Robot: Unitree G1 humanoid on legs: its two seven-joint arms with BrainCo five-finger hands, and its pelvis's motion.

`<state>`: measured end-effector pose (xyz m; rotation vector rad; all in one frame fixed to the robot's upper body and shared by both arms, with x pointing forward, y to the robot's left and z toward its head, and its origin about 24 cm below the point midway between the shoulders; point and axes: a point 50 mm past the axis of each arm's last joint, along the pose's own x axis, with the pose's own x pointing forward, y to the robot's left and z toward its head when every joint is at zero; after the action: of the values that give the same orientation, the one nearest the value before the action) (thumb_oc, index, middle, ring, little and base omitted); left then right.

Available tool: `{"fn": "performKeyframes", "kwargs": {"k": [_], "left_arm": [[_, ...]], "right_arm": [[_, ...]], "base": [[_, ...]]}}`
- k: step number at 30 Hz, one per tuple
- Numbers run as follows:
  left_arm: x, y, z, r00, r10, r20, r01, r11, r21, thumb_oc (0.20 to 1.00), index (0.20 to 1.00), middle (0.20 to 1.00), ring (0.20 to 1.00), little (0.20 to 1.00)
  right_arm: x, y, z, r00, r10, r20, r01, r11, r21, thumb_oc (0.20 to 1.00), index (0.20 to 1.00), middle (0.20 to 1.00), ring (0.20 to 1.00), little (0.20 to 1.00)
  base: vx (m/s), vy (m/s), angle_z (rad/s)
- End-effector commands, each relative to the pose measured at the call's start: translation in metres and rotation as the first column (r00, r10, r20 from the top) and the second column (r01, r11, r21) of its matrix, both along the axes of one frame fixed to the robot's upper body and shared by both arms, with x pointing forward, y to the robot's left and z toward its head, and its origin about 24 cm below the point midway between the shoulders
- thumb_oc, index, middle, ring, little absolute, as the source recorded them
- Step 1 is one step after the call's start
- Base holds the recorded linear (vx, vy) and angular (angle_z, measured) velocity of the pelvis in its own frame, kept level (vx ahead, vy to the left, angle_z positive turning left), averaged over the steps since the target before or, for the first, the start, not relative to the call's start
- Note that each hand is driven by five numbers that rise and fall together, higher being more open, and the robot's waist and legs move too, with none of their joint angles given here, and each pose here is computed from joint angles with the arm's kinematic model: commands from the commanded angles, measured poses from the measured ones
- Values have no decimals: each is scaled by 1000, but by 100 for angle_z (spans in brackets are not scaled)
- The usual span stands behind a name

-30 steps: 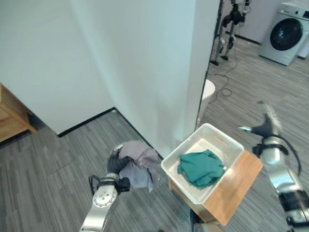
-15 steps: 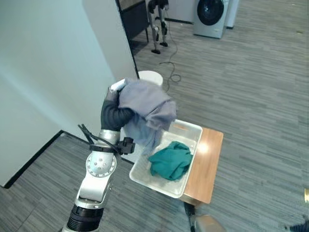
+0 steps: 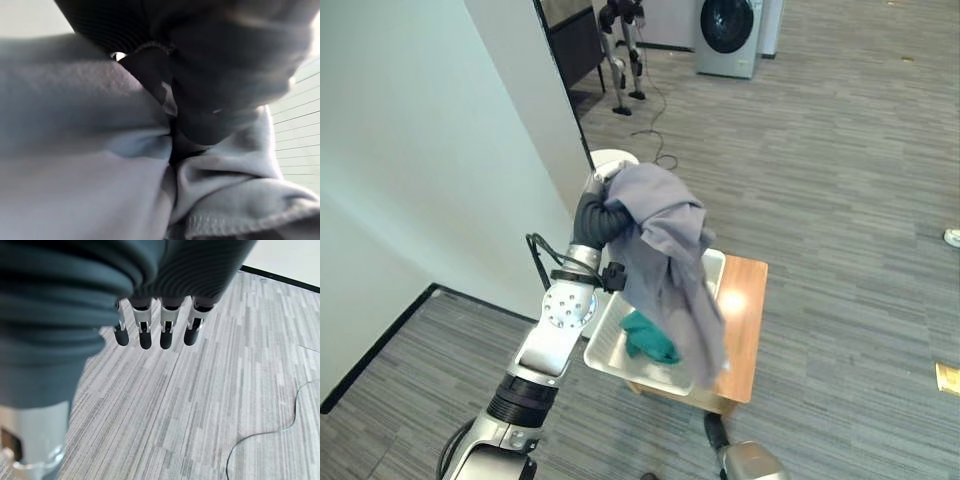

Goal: Pick up bed clothes into laundry basket.

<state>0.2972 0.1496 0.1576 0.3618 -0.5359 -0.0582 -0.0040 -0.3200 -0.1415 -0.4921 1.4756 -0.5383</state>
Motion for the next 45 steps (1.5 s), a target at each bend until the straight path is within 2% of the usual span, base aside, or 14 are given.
{"fn": "performKeyframes", "kwargs": {"k": [1, 13, 21, 22, 23, 26, 33, 34, 37, 39, 41, 42, 43, 45], "left_arm": [[6, -7, 22, 994, -9, 113, -2, 996, 89, 200, 200, 200, 200, 200], [43, -32, -46, 986, 79, -148, -16, 924, 383, 200, 200, 200, 200, 200], [53, -20, -136, 863, 348, -366, 33, 684, 729, 200, 200, 200, 200, 200], [51, -19, -145, 847, 370, -382, 48, 662, 748, 253, 253, 253, 253, 253], [50, -18, -149, 835, 387, -391, 51, 653, 756, 1000, 1000, 1000, 1000, 1000], [48, -9, -156, 805, 432, -406, 38, 646, 762, 1000, 1000, 1000, 1000, 1000], [53, -6, -112, 848, 350, -399, -203, 909, 364, 1000, 1000, 1000, 1000, 1000], [43, -6, -101, 875, 282, -394, -244, 959, 144, 1000, 1000, 1000, 1000, 1000], [20, 3, -83, 923, 191, -334, -243, 962, -121, 1000, 1000, 1000, 1000, 1000], [8, 9, -75, 942, 161, -293, -230, 948, -220, 1000, 1000, 1000, 1000, 1000], [-21, 43, -68, 943, 238, -232, -304, 899, -315, 1000, 1000, 1000, 1000, 1000], [-33, 52, -69, 941, 253, -225, -317, 892, -322, 1000, 1000, 1000, 1000, 1000], [-35, 53, -70, 940, 253, -229, -318, 892, -321, 1000, 1000, 1000, 1000, 1000], [-63, 71, -82, 922, 280, -268, -366, 855, -368, 1000, 1000, 1000, 1000, 1000]], "right_arm": [[-21, 3, -1, 995, -24, -98, 25, 1000, 18, 1000, 1000, 1000, 1000, 1000], [-11, 16, -7, 996, 28, -86, -23, 998, 53, 1000, 1000, 1000, 1000, 1000], [30, 14, -6, 990, 139, -23, -139, 990, 25, 1000, 1000, 1000, 1000, 1000], [35, 12, -5, 990, 141, -12, -140, 990, 20, 1000, 1000, 1000, 1000, 1000], [34, 12, -5, 989, 144, -20, -143, 989, 25, 1000, 1000, 1000, 1000, 1000], [37, 7, -3, 993, 116, 6, -117, 993, 5, 1000, 1000, 1000, 1000, 1000], [104, 0, 16, 942, 90, 324, -66, 994, -86, 1000, 1000, 1000, 1000, 1000], [144, 0, 35, 868, 176, 465, -123, 982, -143, 1000, 1000, 1000, 1000, 1000], [195, 7, 73, 706, 349, 616, -235, 936, -260, 1000, 1000, 1000, 1000, 1000], [220, 9, 96, 610, 452, 651, -292, 892, -346, 1000, 1000, 1000, 1000, 1000], [215, 39, 130, 353, 612, 708, -427, 779, -460, 1000, 1000, 1000, 1000, 1000], [218, 50, 144, 265, 639, 722, -440, 746, -499, 1000, 1000, 1000, 1000, 1000], [216, 50, 144, 267, 640, 720, -444, 745, -498, 1000, 1000, 1000, 1000, 1000], [223, 70, 175, 81, 672, 736, -455, 682, -573, 1000, 1000, 1000, 1000, 1000]], "base": [[0, 0, 0], [16, 9, -4], [-2, -9, -16], [-3, -25, -20], [-4, -17, -4], [11, -9, -1], [-2, -40, 7], [-19, -101, 15], [-14, -104, 16], [-36, -102, 49], [-145, -119, 26], [-86, -79, 16], [-8, -49, 2], [-75, -104, -6]]}}
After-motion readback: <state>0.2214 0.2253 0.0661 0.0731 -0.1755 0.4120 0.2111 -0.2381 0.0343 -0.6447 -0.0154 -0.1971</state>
